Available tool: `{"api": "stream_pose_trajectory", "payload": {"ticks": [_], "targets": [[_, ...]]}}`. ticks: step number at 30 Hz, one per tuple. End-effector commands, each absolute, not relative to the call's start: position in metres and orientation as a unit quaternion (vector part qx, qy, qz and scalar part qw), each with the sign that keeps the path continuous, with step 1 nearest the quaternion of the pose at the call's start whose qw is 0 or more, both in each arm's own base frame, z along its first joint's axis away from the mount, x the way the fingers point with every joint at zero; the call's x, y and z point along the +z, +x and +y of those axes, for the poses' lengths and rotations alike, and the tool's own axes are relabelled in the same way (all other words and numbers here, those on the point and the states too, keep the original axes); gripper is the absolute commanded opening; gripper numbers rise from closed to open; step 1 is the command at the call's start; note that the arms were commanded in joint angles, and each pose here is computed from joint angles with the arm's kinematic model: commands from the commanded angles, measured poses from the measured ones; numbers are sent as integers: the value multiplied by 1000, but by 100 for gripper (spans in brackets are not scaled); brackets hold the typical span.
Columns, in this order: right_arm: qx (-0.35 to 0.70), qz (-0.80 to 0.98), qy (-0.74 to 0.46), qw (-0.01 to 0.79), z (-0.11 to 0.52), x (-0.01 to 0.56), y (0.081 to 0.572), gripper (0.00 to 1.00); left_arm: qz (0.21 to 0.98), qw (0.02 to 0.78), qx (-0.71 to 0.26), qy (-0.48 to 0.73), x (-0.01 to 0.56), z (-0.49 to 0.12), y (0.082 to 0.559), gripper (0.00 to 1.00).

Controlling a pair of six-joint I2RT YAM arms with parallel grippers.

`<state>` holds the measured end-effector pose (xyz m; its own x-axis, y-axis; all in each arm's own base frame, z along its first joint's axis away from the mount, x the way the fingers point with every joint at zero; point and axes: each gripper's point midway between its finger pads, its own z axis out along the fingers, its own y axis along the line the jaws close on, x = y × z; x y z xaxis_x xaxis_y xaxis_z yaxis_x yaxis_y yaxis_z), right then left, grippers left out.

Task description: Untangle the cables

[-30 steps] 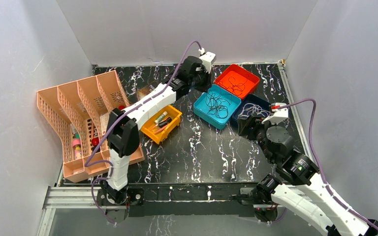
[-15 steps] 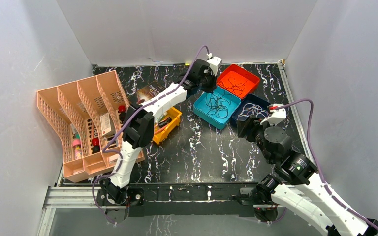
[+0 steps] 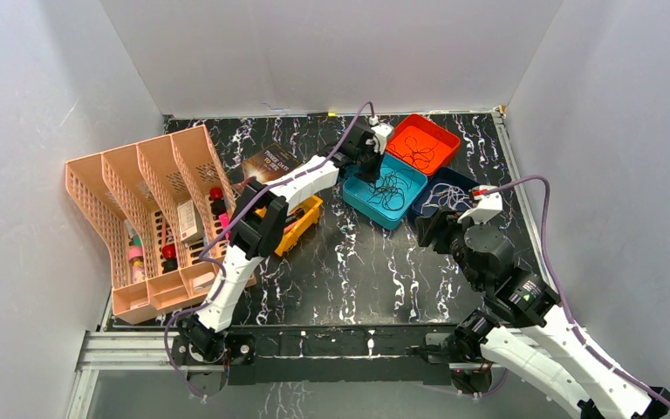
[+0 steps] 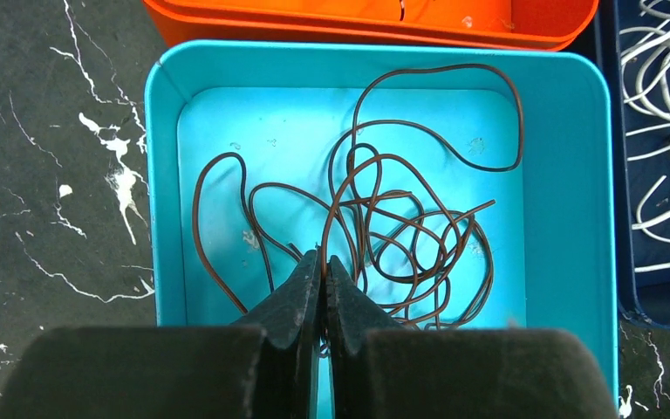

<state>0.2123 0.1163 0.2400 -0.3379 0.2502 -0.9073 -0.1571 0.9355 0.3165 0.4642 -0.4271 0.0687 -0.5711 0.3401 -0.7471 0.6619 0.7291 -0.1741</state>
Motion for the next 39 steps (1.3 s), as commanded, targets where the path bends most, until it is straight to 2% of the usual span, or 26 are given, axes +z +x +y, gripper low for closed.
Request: {"api": "stream_pose_trajectory", "payload": {"ticks": [1, 6, 11, 18, 32, 39], "targets": [[187, 790, 37, 582, 117, 248, 214, 74, 847, 371, -238, 299, 87, -431, 465, 0], [188, 791, 38, 580, 118, 248, 213, 74, 845, 375, -239, 297, 96, -430, 464, 11], [193, 794, 36, 576, 121, 246, 213, 74, 835, 400, -242, 291, 125, -428, 465, 28], [193, 794, 34, 576, 122, 246, 215, 73, 817, 427, -263, 284, 167, -428, 460, 42], [191, 794, 35, 576, 122, 243, 215, 74, 797, 468, -264, 276, 224, -409, 446, 58], [194, 796, 30, 572, 125, 242, 215, 73, 813, 452, -238, 281, 203, -399, 442, 59]]}}
